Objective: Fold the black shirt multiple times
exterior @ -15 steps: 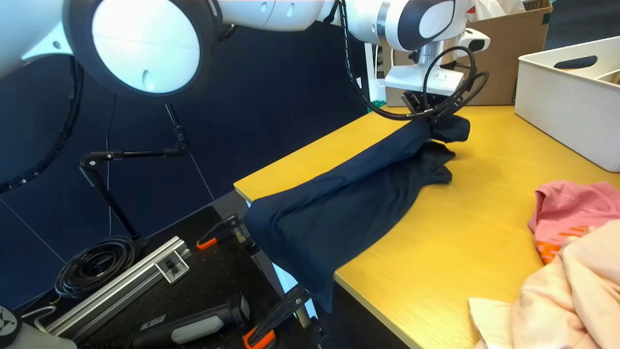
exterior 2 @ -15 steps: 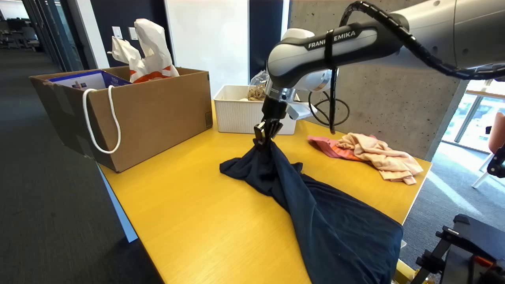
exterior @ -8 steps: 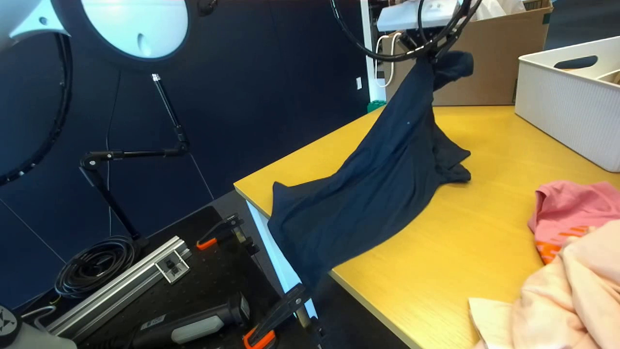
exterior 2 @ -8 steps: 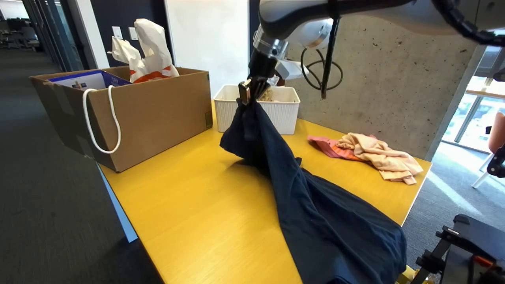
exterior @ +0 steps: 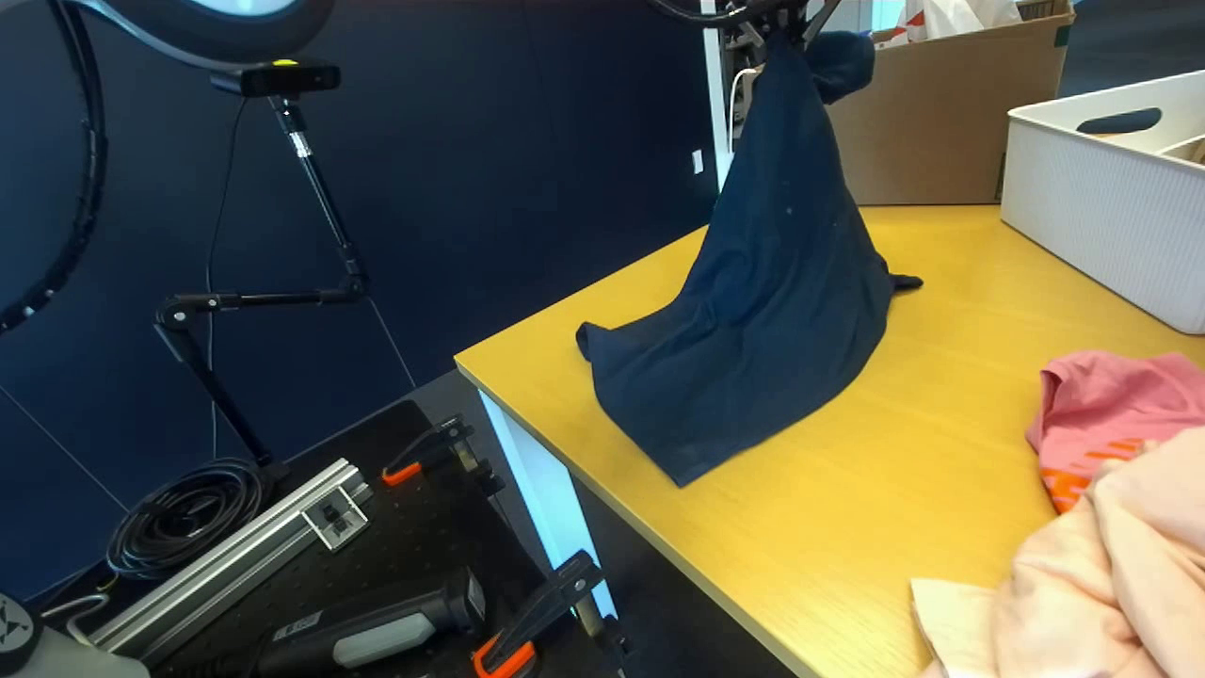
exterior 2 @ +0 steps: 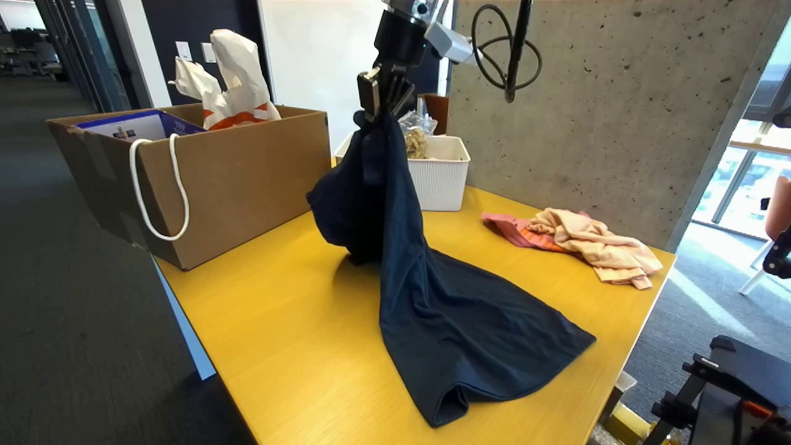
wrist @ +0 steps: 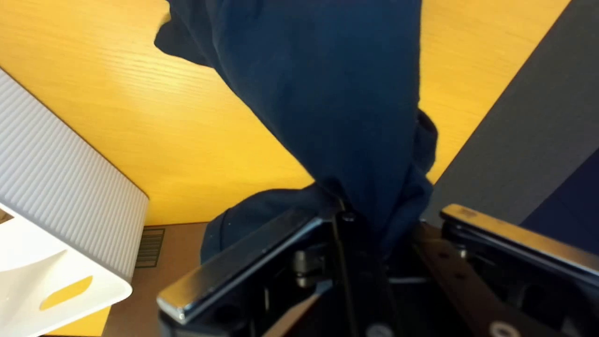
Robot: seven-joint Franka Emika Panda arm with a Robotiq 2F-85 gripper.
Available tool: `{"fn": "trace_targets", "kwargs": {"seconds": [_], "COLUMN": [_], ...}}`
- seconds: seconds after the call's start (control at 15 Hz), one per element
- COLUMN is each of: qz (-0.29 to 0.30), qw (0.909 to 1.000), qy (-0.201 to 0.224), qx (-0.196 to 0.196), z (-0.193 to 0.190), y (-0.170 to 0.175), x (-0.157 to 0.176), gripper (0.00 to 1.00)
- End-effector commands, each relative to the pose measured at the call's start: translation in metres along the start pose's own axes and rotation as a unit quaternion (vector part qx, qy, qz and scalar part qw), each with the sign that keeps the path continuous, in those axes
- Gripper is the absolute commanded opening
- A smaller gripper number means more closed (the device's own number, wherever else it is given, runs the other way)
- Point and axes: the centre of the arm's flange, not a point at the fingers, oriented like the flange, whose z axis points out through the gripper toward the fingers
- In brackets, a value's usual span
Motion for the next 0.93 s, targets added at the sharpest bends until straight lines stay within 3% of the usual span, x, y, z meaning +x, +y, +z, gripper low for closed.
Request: {"fn": "trace_targets", "kwargs": {"seconds": [0.0,0.27,0.87], "qz": [0.012,0.016,-0.018], "qw": [0.9981,0.9924,0.9915], "qy": [-0.055,-0.114,-0.123], "qx": [0.026,0.043,0.038], "z": [-0.011,0.016,0.064], "y": [-0.040,-0.051,-0.063], "x": [-0.067,-0.084,-0.107], "gripper": [0.02,0.02,0.02]}}
